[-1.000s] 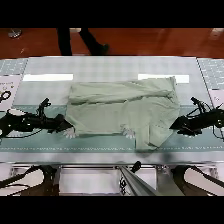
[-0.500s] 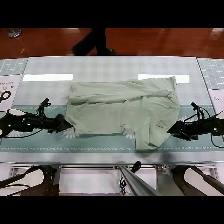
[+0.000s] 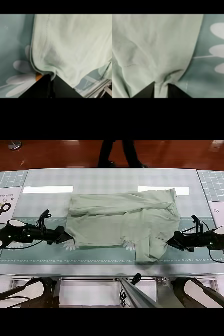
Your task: Fold the shirts.
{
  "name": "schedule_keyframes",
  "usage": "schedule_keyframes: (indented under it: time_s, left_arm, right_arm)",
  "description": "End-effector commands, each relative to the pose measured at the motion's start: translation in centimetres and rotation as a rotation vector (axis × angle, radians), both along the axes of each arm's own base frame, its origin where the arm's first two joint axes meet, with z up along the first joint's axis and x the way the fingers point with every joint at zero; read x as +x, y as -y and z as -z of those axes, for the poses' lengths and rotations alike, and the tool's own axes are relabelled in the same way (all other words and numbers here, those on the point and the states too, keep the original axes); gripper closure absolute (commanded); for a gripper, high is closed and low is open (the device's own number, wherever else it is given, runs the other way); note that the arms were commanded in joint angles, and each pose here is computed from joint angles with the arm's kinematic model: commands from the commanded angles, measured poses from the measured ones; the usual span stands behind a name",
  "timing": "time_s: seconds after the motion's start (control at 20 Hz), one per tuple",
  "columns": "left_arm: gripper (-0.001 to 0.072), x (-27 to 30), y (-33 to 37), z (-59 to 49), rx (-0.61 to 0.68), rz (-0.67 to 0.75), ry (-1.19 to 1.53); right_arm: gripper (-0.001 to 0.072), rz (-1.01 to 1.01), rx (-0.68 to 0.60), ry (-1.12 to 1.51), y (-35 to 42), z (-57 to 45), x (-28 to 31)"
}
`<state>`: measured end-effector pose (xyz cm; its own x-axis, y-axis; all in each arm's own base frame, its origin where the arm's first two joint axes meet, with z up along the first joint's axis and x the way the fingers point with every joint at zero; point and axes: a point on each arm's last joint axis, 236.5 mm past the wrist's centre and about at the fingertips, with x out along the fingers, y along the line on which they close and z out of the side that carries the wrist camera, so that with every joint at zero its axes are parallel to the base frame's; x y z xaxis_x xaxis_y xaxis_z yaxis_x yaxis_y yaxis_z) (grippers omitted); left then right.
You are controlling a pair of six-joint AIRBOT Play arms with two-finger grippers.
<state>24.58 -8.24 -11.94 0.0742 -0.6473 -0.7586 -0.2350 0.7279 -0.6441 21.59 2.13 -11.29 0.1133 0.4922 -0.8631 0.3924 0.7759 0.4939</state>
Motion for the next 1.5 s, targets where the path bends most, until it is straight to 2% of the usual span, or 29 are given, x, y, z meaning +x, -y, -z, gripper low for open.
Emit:
schedule_keyframes:
  time_s: [0.0, 0.05, 0.1, 0.3, 0.4, 0.55, 0.7, 0.85, 1.1, 1.25, 1.45]
  left_arm:
    - [0.0691, 1.0, -0.4, -0.1, 0.014, -0.018, 0.027]
    - [0.0691, 1.1, -0.4, -0.2, 0.016, -0.017, 0.029]
    - [0.0691, 1.2, -0.5, -0.2, 0.018, -0.019, 0.033]
    - [0.0692, 2.5, -0.3, -2.7, 0.002, 0.046, 0.111]
    - [0.0692, 5.7, -0.9, -6.7, 0.026, 0.054, 0.247]
    - [0.0691, 13.0, -1.0, -14.2, 0.011, -0.067, 0.506]
    - [0.0691, 17.7, -0.5, -16.2, 0.070, -0.082, 0.622]
    - [0.0691, 20.3, 1.9, -14.7, 0.047, -0.018, 0.600]
    - [0.0691, 25.4, -0.4, -12.6, 0.029, -0.110, 0.534]
    - [0.0691, 26.7, -1.4, -11.2, 0.021, -0.144, 0.499]
    - [0.0691, 26.3, -0.7, -8.3, 0.005, -0.133, 0.430]
  right_arm:
    - [0.0582, 0.016, -0.010, -0.016, 0.0, 0.9, -0.7]
    - [0.0652, 0.014, -0.008, -0.019, -0.1, 1.0, -0.8]
    - [0.0685, 0.012, -0.007, -0.020, -0.1, 1.0, -0.9]
    - [0.0686, -0.074, 0.049, 0.039, -1.0, -1.5, 0.3]
    - [0.0686, -0.055, 0.061, 0.192, -0.6, -5.7, 4.8]
    - [0.0687, 0.096, 0.037, 0.424, 2.0, -12.1, 13.2]
    - [0.0687, 0.047, -0.003, 0.458, 2.5, -13.1, 17.9]
    - [0.0687, 0.025, -0.017, 0.474, 1.3, -11.8, 22.9]
    - [0.0687, 0.099, -0.097, 0.527, 4.6, -11.7, 29.8]
    - [0.0687, 0.093, -0.148, 0.515, 6.3, -10.8, 31.7]
    - [0.0687, 0.114, -0.137, 0.481, 6.6, -8.3, 32.6]
